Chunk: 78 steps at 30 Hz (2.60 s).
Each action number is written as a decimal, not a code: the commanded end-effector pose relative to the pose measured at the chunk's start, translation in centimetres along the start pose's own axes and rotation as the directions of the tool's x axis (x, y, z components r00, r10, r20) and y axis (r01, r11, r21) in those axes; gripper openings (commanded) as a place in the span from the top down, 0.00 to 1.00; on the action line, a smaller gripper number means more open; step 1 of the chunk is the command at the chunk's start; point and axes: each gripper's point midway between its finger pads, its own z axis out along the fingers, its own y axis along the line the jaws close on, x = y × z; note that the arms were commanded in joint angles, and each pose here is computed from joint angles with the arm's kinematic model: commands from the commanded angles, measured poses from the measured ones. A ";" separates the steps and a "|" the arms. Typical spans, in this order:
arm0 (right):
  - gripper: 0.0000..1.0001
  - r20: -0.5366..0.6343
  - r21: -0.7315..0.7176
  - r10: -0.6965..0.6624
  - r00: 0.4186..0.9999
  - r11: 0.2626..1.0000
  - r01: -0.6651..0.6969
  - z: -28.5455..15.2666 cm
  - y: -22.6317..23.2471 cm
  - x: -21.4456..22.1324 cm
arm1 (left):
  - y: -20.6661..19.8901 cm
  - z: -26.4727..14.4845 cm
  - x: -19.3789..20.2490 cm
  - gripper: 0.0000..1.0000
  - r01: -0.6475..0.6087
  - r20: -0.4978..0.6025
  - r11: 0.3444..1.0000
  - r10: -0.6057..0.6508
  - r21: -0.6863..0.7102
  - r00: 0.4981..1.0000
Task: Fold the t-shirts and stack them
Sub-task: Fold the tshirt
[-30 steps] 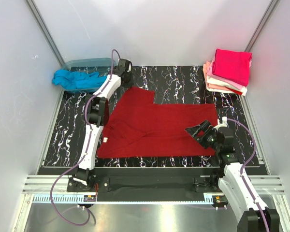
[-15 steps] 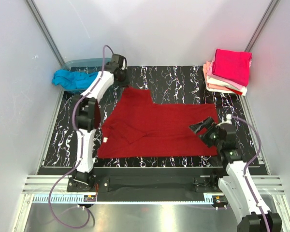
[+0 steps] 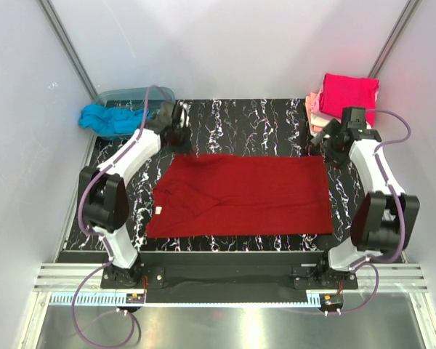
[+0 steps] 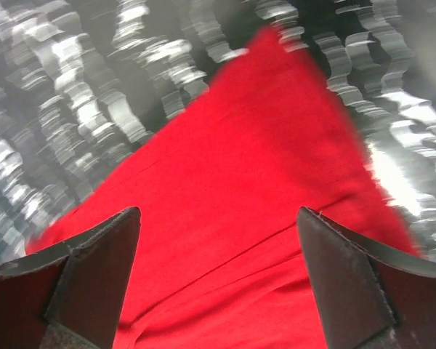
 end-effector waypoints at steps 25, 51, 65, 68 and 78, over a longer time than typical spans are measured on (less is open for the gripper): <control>0.27 -0.209 0.308 -0.028 0.978 0.947 0.093 15.9 -6.1 -3.0 | 2.0 3.4 8.8 1.00 -0.001 0.011 0.999 0.000 0.039 1.000; 1.00 -0.198 0.218 -0.035 0.980 0.973 0.079 13.5 -3.8 -3.1 | 1.0 0.3 6.8 1.00 0.007 0.038 0.999 -0.008 0.035 0.999; 0.99 -0.137 0.221 -0.032 0.990 0.973 0.062 8.8 -3.8 -3.8 | -0.6 -4.4 4.8 1.00 -0.002 0.100 0.998 -0.004 0.062 0.995; 1.00 -0.135 0.210 -0.038 0.990 0.975 0.066 7.9 -3.5 -4.0 | -0.5 -5.2 4.8 1.00 -0.009 0.103 0.999 0.003 0.053 0.995; 1.00 -0.127 0.218 -0.063 0.990 0.972 0.090 5.4 -5.0 -2.3 | 1.2 -7.3 6.9 1.00 -0.029 0.097 1.000 0.029 -0.002 0.995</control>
